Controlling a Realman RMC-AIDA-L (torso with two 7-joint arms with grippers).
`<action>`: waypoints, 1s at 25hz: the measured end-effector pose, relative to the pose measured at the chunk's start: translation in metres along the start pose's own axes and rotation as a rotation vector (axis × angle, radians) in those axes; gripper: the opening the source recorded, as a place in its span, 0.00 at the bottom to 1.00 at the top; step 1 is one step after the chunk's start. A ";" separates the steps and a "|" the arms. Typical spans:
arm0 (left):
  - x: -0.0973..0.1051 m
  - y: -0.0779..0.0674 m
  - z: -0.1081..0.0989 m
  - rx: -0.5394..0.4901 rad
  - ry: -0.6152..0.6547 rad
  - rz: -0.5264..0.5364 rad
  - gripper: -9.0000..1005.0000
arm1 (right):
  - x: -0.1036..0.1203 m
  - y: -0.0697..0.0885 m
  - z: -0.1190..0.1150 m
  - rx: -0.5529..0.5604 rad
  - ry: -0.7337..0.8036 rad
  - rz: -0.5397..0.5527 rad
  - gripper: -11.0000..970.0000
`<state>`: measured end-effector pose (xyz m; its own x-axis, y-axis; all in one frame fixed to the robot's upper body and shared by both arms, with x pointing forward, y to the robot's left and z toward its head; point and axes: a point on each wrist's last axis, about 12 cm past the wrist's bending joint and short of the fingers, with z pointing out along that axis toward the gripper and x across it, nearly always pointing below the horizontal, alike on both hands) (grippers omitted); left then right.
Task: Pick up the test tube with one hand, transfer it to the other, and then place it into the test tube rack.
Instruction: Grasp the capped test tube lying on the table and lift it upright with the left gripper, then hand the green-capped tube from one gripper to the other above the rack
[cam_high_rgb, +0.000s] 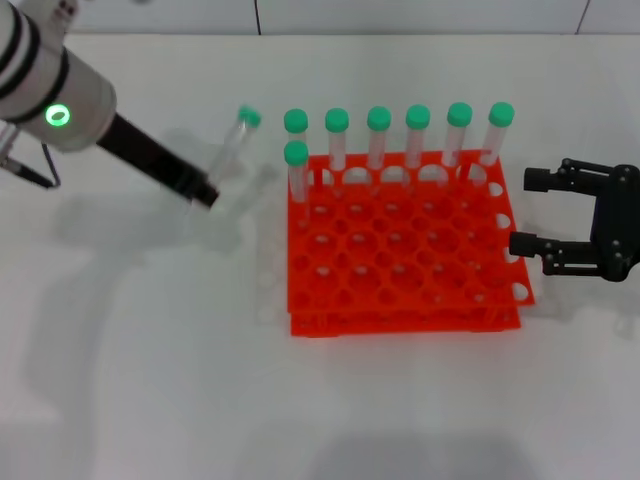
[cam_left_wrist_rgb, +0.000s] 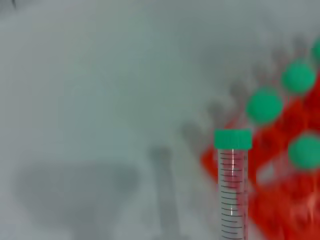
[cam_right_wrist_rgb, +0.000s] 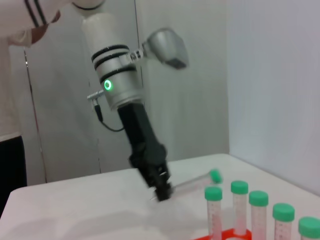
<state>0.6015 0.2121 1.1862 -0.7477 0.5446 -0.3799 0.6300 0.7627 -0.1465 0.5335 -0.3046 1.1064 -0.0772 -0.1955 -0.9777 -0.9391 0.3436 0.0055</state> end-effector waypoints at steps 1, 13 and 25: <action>-0.002 0.000 -0.005 -0.009 -0.052 0.016 0.20 | 0.000 0.000 0.000 0.000 -0.004 0.000 0.77; -0.005 0.003 -0.013 0.002 -0.487 0.238 0.20 | 0.000 0.003 -0.003 0.009 -0.032 0.012 0.77; 0.003 -0.006 0.024 0.246 -0.606 0.431 0.20 | -0.005 0.000 0.000 0.013 -0.066 0.016 0.76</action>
<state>0.6002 0.2005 1.1635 -0.2268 0.4358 -0.8710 0.9199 0.3895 -0.0446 0.5333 -0.3039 1.1111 -0.0692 -0.1294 -0.9892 -0.9335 0.3581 0.0185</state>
